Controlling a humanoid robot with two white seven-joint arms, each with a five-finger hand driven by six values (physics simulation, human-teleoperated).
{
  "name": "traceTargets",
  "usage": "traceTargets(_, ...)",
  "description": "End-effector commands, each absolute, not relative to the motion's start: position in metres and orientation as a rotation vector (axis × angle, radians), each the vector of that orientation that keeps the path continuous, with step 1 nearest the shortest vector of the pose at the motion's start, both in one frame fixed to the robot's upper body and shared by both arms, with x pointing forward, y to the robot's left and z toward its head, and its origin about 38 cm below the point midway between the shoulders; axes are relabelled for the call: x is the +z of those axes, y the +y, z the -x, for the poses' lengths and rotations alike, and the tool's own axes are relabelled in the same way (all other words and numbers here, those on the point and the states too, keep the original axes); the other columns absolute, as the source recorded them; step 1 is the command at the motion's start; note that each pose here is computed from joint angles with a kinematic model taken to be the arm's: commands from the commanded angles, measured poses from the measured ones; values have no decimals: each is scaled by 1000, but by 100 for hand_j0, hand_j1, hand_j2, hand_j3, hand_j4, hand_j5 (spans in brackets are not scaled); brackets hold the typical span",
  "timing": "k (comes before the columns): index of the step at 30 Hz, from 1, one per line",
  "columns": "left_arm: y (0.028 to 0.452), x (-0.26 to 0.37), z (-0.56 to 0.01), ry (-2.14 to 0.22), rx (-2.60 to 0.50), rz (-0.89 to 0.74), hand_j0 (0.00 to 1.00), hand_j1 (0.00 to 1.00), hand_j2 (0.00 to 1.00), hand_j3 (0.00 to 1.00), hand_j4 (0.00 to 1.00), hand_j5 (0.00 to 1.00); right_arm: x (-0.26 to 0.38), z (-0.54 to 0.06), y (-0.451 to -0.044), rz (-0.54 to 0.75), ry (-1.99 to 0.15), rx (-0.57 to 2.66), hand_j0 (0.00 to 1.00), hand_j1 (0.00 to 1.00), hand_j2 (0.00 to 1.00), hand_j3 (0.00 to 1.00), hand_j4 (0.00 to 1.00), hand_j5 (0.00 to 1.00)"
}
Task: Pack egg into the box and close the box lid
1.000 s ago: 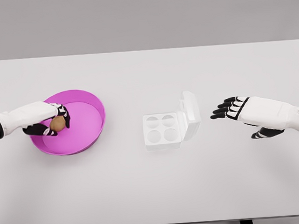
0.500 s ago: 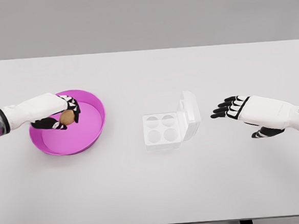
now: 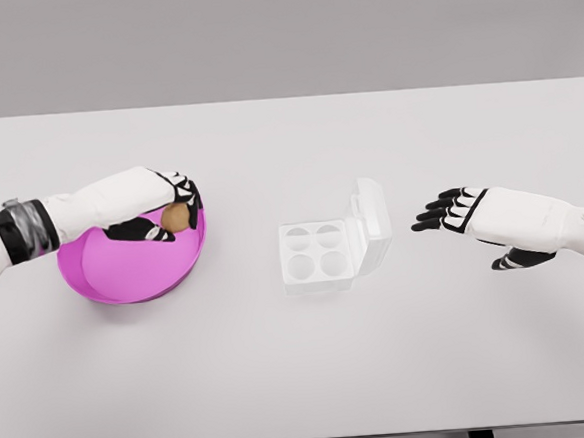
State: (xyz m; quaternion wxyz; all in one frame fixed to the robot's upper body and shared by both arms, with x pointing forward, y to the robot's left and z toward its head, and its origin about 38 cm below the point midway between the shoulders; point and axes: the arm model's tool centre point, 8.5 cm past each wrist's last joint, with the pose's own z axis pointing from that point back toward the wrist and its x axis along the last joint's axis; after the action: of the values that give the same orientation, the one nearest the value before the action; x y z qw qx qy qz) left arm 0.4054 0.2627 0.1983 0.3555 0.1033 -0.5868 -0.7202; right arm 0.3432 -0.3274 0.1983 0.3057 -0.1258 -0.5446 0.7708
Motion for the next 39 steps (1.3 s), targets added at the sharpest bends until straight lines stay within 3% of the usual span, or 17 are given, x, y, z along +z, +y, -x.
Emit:
traceTargets(1, 250, 199, -404, -1563, -1861, -239, 38, 38, 38, 38, 38, 38, 199, -343, -328, 331, -1444, 2035, 100, 100, 100, 100, 100, 100)
traceTargets(39, 133, 178, -394, -1801, -1780, 65, 38, 38, 38, 38, 38, 38, 200, -344, -328, 335, -1447, 2032, 100, 100, 100, 100, 100, 100)
